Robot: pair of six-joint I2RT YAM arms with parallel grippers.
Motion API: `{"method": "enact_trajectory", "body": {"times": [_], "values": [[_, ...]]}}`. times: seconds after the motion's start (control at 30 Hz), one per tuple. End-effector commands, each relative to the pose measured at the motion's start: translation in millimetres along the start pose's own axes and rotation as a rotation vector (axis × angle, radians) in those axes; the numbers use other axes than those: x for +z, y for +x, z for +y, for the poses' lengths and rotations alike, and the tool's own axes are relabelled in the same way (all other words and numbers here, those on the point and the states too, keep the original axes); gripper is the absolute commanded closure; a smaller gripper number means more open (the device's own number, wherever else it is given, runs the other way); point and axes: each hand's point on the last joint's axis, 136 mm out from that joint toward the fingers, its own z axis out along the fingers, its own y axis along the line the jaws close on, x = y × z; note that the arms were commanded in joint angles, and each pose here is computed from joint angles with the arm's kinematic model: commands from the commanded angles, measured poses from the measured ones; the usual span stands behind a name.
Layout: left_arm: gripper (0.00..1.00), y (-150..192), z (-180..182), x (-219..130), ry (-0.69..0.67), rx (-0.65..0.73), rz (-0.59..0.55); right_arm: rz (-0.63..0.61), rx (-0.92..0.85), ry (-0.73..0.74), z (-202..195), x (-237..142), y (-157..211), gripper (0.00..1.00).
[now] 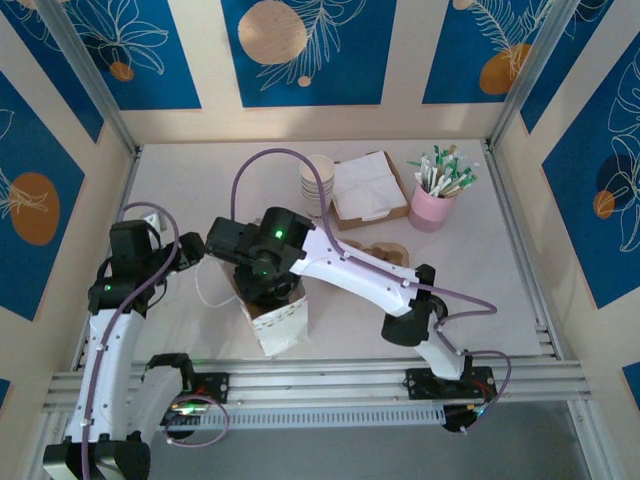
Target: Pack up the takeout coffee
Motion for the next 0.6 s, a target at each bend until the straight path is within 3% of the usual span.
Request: {"method": "enact_trajectory", "body": {"times": [0.0, 0.57], "values": [[0.22, -0.9, 0.1, -2.5, 0.011, 0.003, -0.017, 0.069, 0.024, 0.035, -5.2, 9.1, 12.2, 0.42], [0.22, 0.5, 2.4, -1.0, 0.000, 0.000, -0.011, 0.167, 0.029, 0.062, -5.3, 29.6, 30.3, 0.42]]}}
